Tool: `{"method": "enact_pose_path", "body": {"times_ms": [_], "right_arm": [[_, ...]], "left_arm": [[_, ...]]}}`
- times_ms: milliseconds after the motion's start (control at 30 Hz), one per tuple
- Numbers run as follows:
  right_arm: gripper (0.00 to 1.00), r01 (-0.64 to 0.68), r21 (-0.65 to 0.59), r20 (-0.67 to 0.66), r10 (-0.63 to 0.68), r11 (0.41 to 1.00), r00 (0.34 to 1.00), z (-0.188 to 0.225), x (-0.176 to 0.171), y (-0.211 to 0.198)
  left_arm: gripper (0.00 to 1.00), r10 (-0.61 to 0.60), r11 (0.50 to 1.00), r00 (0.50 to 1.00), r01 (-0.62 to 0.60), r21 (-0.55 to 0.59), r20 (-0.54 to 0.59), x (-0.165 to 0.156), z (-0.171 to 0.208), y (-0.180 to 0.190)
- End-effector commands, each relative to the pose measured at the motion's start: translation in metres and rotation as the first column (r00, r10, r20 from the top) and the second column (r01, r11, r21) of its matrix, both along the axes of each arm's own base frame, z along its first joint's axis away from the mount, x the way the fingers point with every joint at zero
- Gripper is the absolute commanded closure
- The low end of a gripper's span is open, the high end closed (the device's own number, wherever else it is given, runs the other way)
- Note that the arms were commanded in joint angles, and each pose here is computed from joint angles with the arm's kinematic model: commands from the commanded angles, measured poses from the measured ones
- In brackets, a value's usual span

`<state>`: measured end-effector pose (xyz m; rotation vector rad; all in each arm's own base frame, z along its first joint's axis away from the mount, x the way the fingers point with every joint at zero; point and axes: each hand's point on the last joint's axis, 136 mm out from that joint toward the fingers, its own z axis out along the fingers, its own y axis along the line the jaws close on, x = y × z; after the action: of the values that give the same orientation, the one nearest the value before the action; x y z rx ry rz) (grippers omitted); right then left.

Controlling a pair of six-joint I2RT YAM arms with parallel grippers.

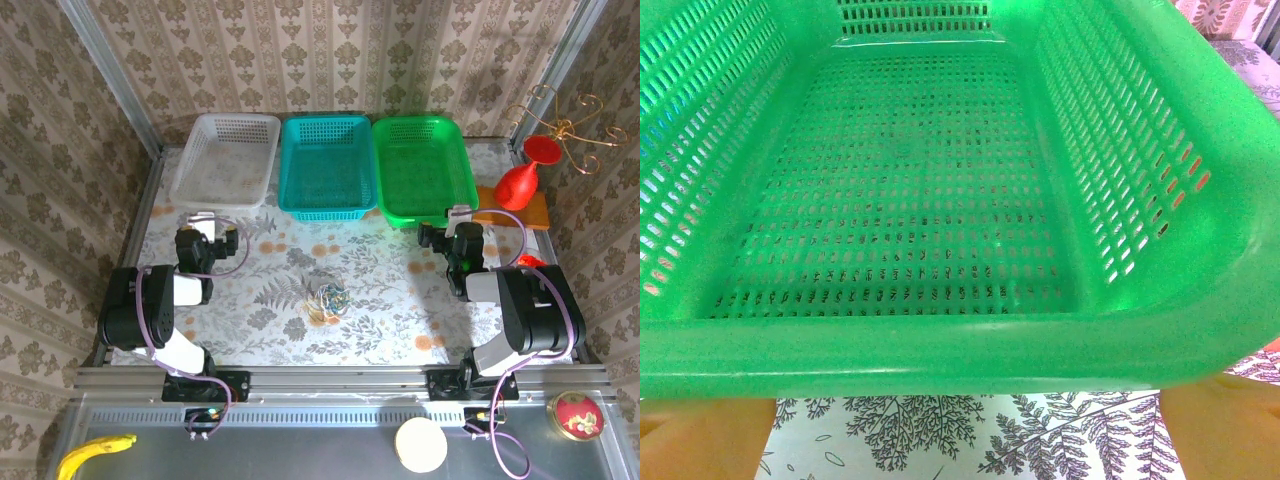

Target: Untangle the cables

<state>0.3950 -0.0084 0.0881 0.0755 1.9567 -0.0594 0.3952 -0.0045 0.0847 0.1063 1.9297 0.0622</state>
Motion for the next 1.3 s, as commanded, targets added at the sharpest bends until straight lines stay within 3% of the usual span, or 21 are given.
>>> {"method": "enact_pose_path", "body": {"times_ms": [0,300,533,667,733,1000,1133,1267], "right_arm": [[0.00,0.010,0.015,0.033,-0.011,1.000,0.999,0.009,0.005,-0.002],[0.00,0.028,0.016,0.051,-0.029,0.999,0.998,0.015,0.003,-0.005],[0.00,0.127,0.042,0.154,-0.132,0.991,0.979,0.087,-0.035,-0.021],[0.00,0.201,0.230,0.178,-0.244,0.952,0.953,0.121,-0.060,-0.029],[0.00,0.295,0.394,0.140,-0.374,0.871,0.917,0.124,-0.078,-0.041],[0.01,-0.083,0.529,0.108,0.030,0.845,0.994,0.155,-0.099,0.038],[0.09,-0.223,0.524,0.009,0.257,0.822,0.966,0.150,-0.108,0.093],[0.14,-0.337,0.494,-0.122,0.448,0.801,0.886,0.135,-0.123,0.150]], "left_arm": [[0.00,0.009,1.000,0.999,-0.009,0.000,0.031,0.006,0.012,0.003],[0.00,0.009,1.000,0.999,-0.009,-0.004,0.032,0.006,0.015,0.004],[0.00,0.028,0.999,1.000,-0.028,0.018,-0.002,0.001,0.057,0.000],[0.00,0.060,0.998,0.998,-0.061,-0.035,-0.031,-0.009,0.087,-0.003],[0.00,0.060,0.996,0.998,-0.062,-0.062,-0.035,-0.014,0.103,-0.008],[0.00,-0.063,0.975,0.998,0.057,-0.215,-0.024,-0.050,0.156,-0.051],[0.00,-0.119,0.949,0.991,0.094,-0.301,-0.067,-0.069,0.154,-0.070],[0.00,-0.138,0.929,0.983,0.086,-0.360,-0.120,-0.084,0.134,-0.081]]}}
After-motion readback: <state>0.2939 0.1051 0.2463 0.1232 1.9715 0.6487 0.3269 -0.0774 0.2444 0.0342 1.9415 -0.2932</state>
